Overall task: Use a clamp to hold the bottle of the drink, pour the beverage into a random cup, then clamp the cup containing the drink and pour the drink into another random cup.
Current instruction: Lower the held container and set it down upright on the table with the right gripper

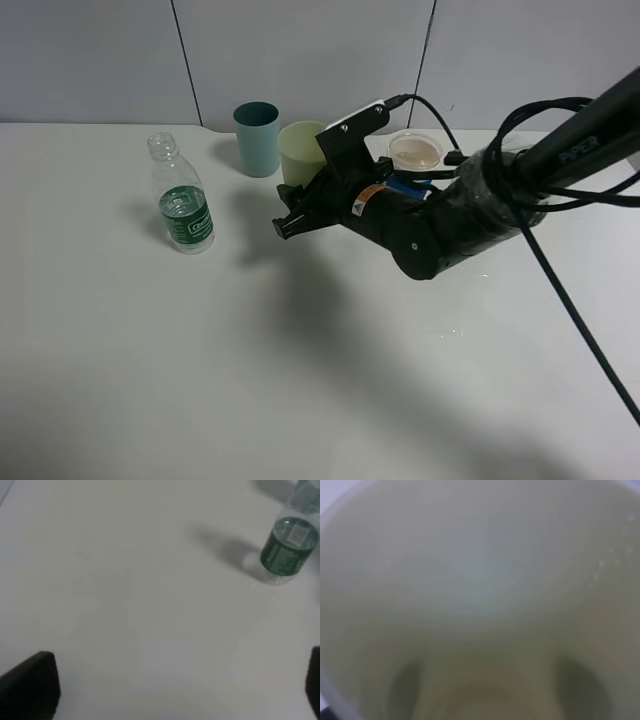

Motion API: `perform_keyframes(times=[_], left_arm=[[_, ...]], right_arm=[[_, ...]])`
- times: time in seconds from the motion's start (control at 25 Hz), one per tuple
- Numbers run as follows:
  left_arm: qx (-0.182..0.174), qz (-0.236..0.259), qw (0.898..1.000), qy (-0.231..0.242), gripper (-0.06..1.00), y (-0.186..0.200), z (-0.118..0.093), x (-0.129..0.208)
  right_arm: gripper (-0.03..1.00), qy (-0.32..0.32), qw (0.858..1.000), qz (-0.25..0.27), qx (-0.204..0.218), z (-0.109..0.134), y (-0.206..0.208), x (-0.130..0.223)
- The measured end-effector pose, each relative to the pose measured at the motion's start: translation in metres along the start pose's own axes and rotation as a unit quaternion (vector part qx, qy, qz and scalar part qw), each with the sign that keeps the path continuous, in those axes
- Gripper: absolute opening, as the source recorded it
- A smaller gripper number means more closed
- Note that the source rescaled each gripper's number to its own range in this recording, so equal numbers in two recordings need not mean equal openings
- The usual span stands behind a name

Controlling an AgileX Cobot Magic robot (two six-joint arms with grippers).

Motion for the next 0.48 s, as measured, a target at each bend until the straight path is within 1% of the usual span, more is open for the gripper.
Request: perform_keyframes(times=[0.2,0.48], left_arm=[[0.000,0.000,1.000,0.000,1.00,0.000,0.000,0.000],[0.000,0.000,1.000,0.000,1.00,0.000,0.000,0.000]], right_arm=[[0.01,-0.007,1.000,0.012,-0.006,0.007,-0.019,0.009],[0.01,-0.022,0.999,0.032,-0.013,0.013,-0.023,0.023]])
Point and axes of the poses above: a point on each arm's last joint axis where the gripper is mounted, y pointing back along that axis away from the gripper, z along the wrist's bending axis when the last joint is at zero, x = y × z, the point moved 10 cm from there along -y, pointing out along that axis toward the gripper, and after that the axes turned 11 degrees about y, right-handed, at the moved point
